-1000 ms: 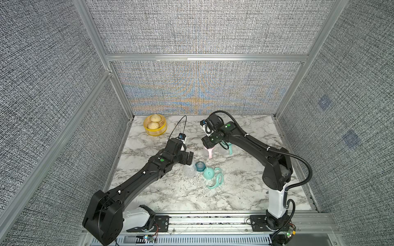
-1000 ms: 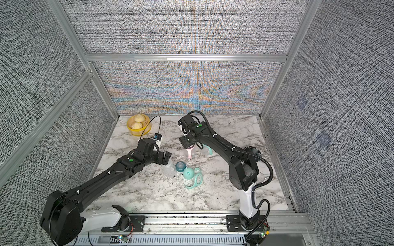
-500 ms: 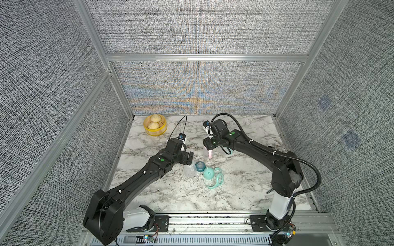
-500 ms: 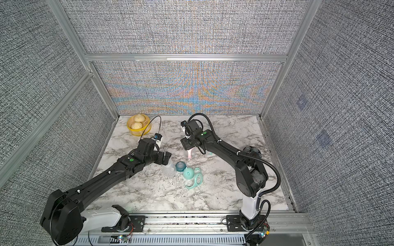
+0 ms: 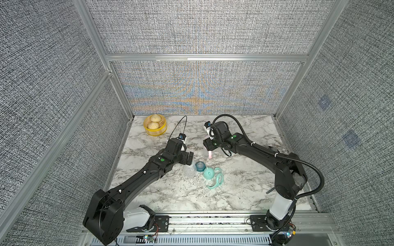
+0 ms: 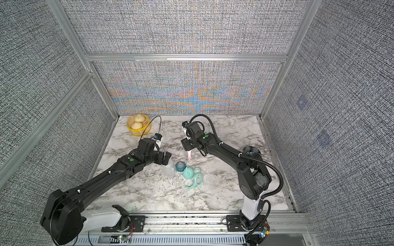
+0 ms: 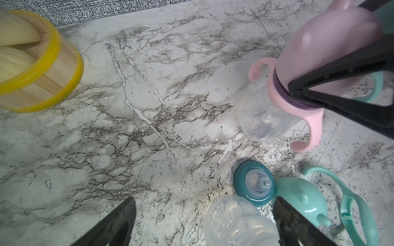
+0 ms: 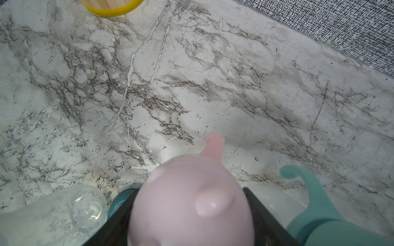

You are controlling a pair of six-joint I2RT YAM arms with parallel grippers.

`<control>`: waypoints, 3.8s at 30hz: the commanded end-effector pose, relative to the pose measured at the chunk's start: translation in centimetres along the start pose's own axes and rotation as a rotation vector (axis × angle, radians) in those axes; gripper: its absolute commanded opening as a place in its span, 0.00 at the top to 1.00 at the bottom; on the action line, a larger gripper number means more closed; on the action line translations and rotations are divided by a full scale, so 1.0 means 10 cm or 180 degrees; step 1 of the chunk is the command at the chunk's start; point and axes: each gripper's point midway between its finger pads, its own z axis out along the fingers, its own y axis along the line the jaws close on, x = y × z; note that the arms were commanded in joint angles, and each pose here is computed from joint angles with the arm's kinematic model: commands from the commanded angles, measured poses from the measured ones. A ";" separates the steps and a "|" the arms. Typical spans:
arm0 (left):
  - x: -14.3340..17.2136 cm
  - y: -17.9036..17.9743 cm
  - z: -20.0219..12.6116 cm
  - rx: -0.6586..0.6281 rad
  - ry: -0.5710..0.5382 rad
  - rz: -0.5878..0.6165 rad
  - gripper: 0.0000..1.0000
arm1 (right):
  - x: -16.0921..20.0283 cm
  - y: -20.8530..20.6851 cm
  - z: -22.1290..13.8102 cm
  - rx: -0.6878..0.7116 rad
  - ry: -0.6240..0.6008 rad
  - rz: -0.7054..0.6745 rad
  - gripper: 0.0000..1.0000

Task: Assemble the baby bottles
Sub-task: Close the lid on the baby bottle, then pick up the baby bottle from the center of the board.

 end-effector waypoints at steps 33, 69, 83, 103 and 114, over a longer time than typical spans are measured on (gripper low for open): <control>-0.11 0.02 -0.02 -0.0036 -0.0092 -0.0048 0.00 | 0.67 -0.08 0.05 0.0194 0.0610 0.0098 0.27; -0.41 0.16 -0.23 -0.0219 -0.0336 -0.0389 0.00 | -0.05 0.24 -0.74 0.0050 0.0160 -0.0314 0.11; -0.37 0.52 -0.32 -0.0357 -0.0397 -0.0937 0.00 | 0.38 1.24 -0.91 -0.1014 -0.0034 -0.0526 0.11; -0.29 0.62 -0.45 -0.0317 -0.0393 -0.1128 0.00 | 0.43 1.65 -0.11 -0.1121 -0.0275 -0.0435 0.11; -0.27 0.61 -0.42 -0.0301 -0.0403 -0.1063 0.00 | 0.49 1.65 0.13 -0.1029 -0.0268 -0.0378 0.17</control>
